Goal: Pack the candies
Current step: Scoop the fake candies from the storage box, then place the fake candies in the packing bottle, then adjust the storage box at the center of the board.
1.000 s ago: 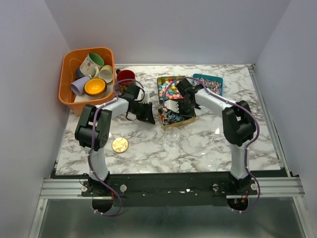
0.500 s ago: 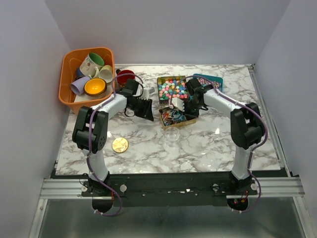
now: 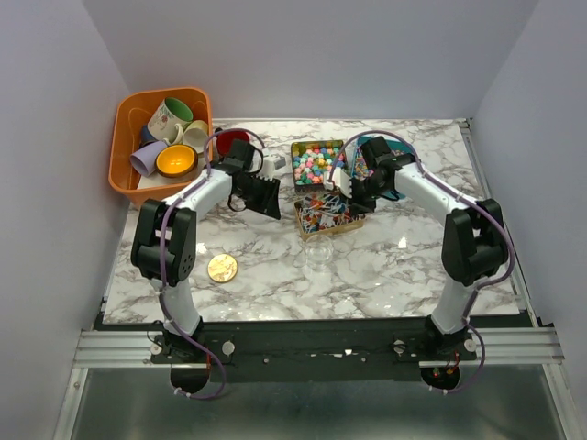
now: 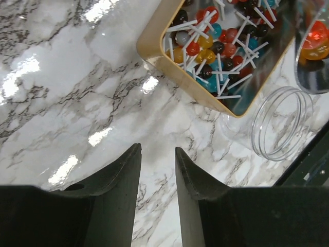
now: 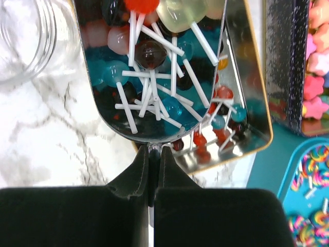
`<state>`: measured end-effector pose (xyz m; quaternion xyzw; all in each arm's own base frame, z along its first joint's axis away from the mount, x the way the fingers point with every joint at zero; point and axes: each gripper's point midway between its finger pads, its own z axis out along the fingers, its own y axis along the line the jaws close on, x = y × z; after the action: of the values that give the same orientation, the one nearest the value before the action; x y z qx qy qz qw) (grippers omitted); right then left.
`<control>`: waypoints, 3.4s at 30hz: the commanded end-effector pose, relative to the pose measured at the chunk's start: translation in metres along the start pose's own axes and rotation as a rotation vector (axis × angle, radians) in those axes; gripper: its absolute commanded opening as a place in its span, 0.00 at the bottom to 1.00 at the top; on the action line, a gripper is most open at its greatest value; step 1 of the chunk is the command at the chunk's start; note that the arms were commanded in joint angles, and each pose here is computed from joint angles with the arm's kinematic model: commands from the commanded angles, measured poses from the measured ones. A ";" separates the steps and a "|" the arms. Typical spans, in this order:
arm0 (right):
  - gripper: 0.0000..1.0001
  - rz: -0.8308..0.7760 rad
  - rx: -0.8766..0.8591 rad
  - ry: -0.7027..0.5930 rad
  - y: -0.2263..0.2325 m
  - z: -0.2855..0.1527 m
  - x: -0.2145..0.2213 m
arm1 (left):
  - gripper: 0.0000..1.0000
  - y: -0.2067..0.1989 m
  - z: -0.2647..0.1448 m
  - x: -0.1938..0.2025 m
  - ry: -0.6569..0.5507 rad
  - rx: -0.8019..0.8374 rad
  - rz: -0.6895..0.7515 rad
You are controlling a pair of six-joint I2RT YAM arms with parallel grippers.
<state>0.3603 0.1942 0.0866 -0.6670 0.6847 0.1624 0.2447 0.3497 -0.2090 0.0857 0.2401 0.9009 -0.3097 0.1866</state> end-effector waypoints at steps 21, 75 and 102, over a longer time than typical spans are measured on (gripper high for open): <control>0.01 -0.201 0.026 0.479 0.080 -0.092 0.009 | 0.44 0.026 -0.074 -0.024 -0.186 -0.365 0.036; 0.01 -0.367 0.105 0.823 0.081 -0.114 -0.037 | 0.56 -0.006 -0.093 -0.035 -0.292 -0.276 0.049; 0.01 -0.006 0.234 0.244 0.012 -0.071 -0.118 | 0.16 -0.048 -0.034 -0.082 -0.270 0.239 -0.106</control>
<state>0.3257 0.2522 0.1927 -0.6940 0.6937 -0.0125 0.1924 0.3624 -0.2411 0.1755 0.1639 0.8327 -0.4682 0.2460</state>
